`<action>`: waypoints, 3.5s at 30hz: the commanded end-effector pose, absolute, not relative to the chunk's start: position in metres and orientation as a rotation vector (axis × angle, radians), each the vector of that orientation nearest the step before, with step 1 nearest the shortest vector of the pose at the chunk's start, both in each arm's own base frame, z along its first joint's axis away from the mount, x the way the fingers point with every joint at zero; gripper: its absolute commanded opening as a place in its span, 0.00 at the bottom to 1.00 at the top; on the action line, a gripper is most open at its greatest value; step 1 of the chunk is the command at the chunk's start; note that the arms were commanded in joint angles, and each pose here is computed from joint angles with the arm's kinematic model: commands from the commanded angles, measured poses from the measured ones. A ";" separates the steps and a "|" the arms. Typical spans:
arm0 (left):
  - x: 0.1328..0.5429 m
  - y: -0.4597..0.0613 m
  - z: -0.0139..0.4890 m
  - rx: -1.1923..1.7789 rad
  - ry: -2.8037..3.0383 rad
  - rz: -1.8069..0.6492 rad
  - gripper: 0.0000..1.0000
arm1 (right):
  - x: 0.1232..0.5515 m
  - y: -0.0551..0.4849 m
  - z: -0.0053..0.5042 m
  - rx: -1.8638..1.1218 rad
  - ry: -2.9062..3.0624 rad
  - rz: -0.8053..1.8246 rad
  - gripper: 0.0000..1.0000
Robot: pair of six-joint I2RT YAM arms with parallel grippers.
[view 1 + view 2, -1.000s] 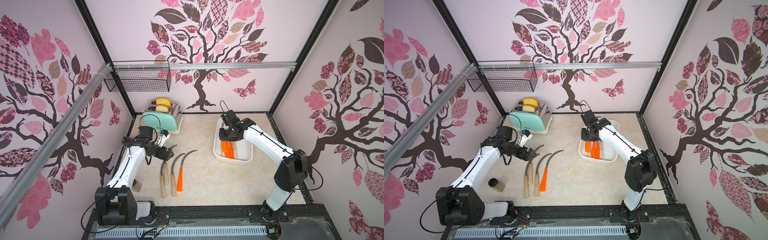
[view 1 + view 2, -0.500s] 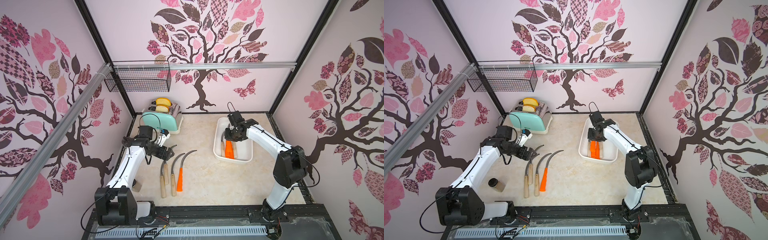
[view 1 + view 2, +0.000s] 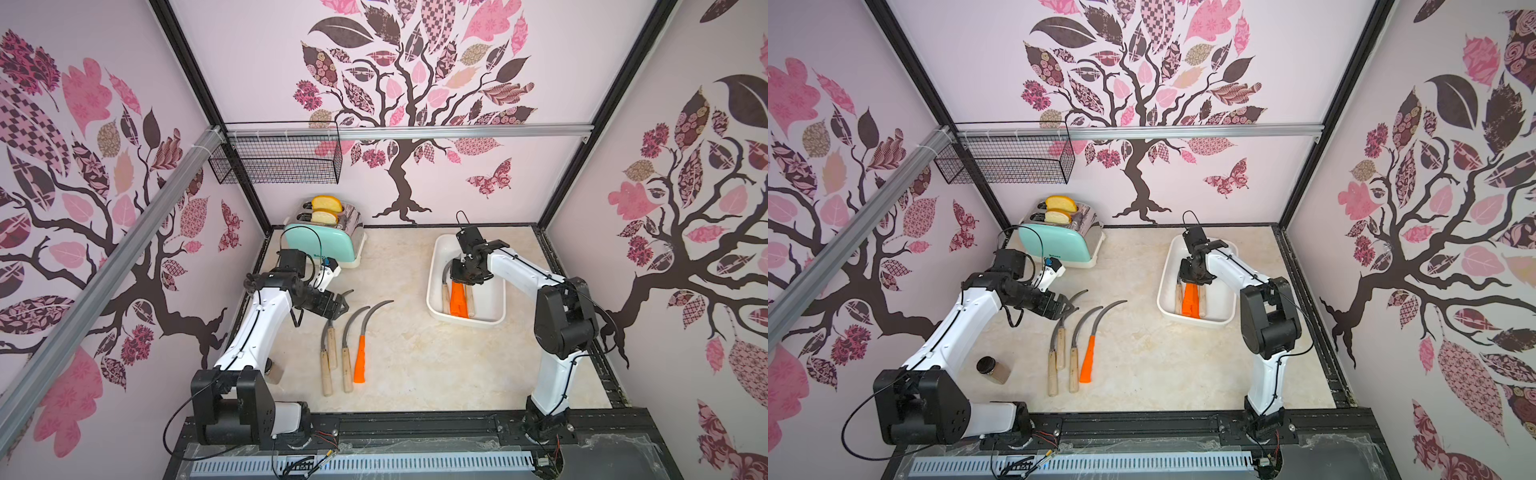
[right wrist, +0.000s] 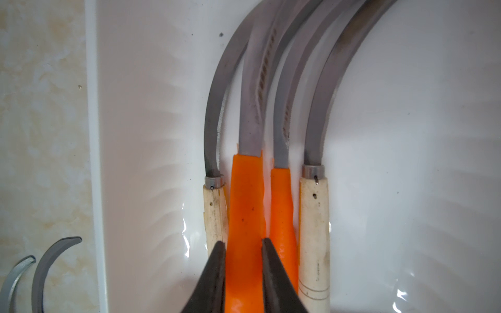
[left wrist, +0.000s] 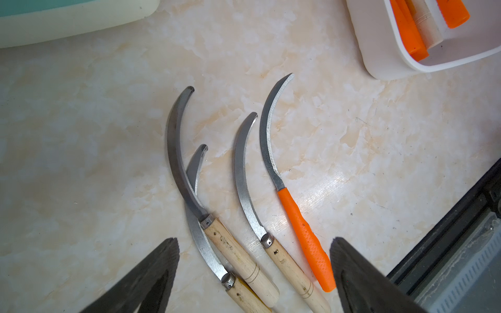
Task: Put small sickles into storage boxes
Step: Place the sickle in the storage box, then pick up the sickle at the center of the board.
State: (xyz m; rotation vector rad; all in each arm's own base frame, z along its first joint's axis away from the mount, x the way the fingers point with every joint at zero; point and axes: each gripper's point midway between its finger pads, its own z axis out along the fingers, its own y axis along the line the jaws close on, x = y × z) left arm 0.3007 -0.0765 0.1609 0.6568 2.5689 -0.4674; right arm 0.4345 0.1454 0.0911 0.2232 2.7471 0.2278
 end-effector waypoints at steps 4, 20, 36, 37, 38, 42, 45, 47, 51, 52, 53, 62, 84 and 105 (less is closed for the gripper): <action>0.302 -0.076 0.166 0.666 2.559 -0.464 0.91 | 0.433 0.145 0.085 0.224 2.752 0.232 0.00; 0.297 -0.082 0.179 0.676 2.544 -0.519 0.92 | 0.435 0.145 0.057 0.211 2.796 0.191 0.00; 0.294 -0.079 0.175 0.686 2.555 -0.493 0.92 | 0.431 0.142 0.050 0.202 2.814 0.168 0.28; 0.294 -0.079 0.176 0.686 2.554 -0.490 0.91 | 0.432 0.142 0.051 0.203 2.812 0.167 0.29; 0.293 -0.079 0.176 0.688 2.554 -0.490 0.92 | 0.432 0.141 0.052 0.202 2.810 0.166 0.32; 0.294 -0.078 0.177 0.684 2.549 -0.481 0.92 | 0.432 0.141 0.056 0.198 2.802 0.159 0.38; 0.295 -0.078 0.179 0.677 2.540 -0.478 0.92 | 0.434 0.139 0.061 0.195 2.788 0.144 0.39; 0.297 -0.078 0.180 0.670 2.536 -0.477 0.92 | 0.436 0.137 0.067 0.196 2.773 0.136 0.41; 0.298 -0.078 0.184 0.662 2.522 -0.469 0.92 | 0.439 0.137 0.088 0.191 2.735 0.141 0.41; 0.299 -0.078 0.185 0.658 2.515 -0.465 0.93 | 0.439 0.137 0.094 0.191 2.723 0.145 0.41; 0.301 -0.077 0.185 0.651 2.514 -0.458 0.93 | 0.440 0.137 0.103 0.190 2.707 0.151 0.41; 0.321 -0.068 0.198 0.523 2.449 -0.371 0.97 | 0.421 0.166 0.173 0.081 2.609 0.184 0.41; 0.348 -0.047 0.188 0.242 2.484 -0.277 0.98 | 0.242 0.374 0.138 -0.322 2.687 0.464 0.44; 0.346 -0.018 0.188 0.106 2.493 -0.323 0.97 | 0.204 0.459 0.076 -0.459 2.795 0.558 0.46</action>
